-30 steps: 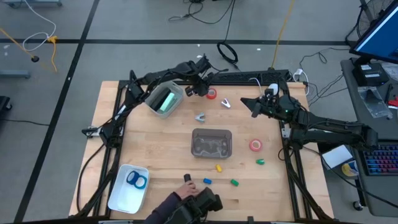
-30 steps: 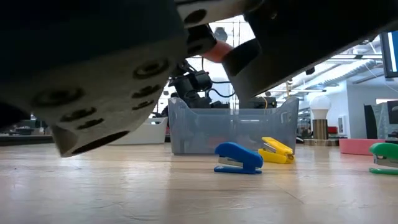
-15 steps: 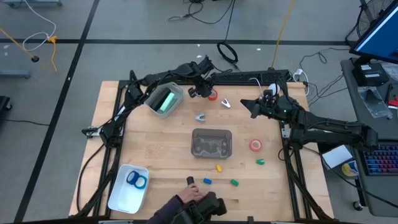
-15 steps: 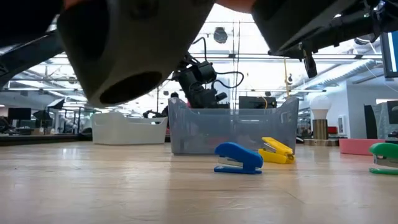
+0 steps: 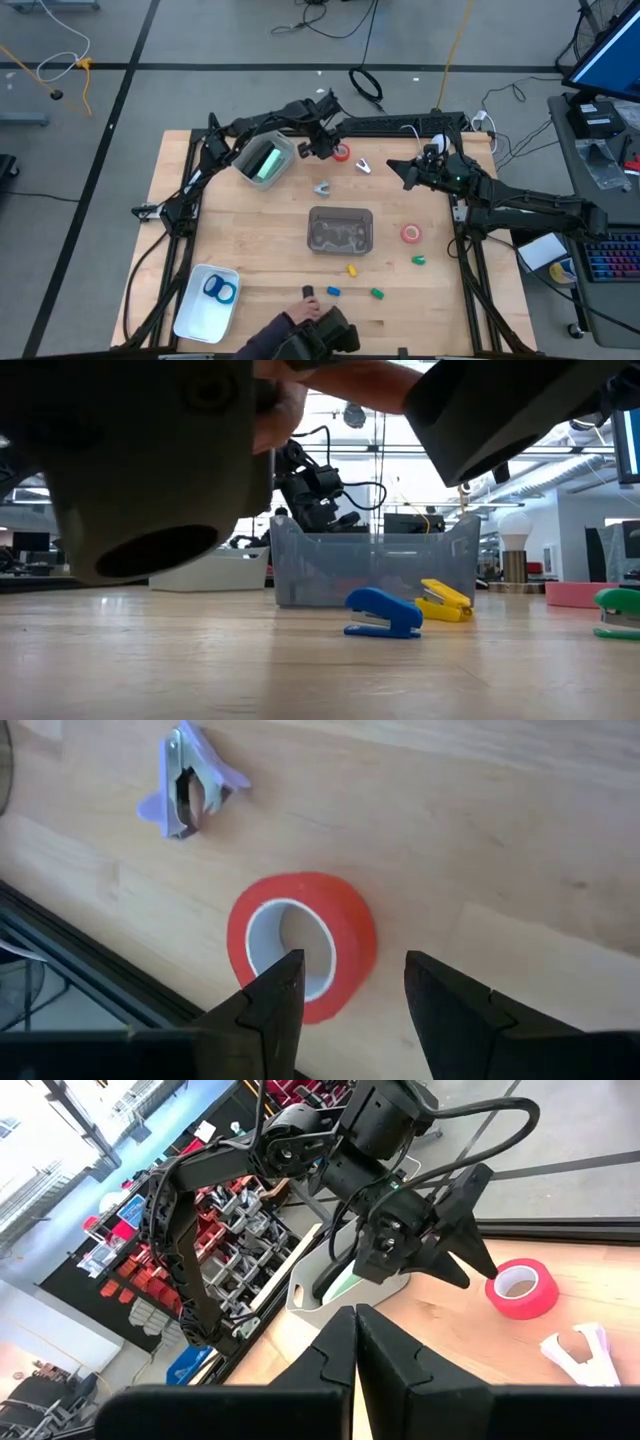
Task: Pick and place Stapler, Stapler remover, tape
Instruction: Put the orange tape into the white bin
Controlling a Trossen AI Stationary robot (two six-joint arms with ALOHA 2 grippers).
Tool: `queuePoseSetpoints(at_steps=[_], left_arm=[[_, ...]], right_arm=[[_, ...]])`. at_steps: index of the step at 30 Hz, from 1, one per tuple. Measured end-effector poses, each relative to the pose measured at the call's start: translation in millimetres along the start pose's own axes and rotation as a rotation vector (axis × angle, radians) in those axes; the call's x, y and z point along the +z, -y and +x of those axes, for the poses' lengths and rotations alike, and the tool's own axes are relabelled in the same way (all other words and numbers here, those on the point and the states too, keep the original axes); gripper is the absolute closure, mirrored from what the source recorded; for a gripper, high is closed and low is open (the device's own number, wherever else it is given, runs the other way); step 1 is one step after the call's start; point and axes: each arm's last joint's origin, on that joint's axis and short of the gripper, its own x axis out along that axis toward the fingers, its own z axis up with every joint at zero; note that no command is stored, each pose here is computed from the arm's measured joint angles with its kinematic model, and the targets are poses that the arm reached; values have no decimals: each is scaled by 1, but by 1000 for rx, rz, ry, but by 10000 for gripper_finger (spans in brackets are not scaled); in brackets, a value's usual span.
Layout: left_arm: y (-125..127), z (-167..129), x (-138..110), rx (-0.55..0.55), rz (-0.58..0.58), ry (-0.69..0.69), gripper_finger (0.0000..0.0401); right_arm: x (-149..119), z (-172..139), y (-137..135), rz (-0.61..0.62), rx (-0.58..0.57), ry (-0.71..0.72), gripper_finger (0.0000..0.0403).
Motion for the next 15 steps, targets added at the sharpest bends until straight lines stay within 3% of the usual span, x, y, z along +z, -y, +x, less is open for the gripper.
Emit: queuePoseSetpoints(at_steps=[10, 15], left_arm=[[3, 4, -7, -27, 80, -85, 226], [6, 2, -12, -31, 88, -60, 226]], right_arm=[[0, 0, 0, 30, 4, 5, 399], [0, 0, 0, 30, 4, 5, 399]])
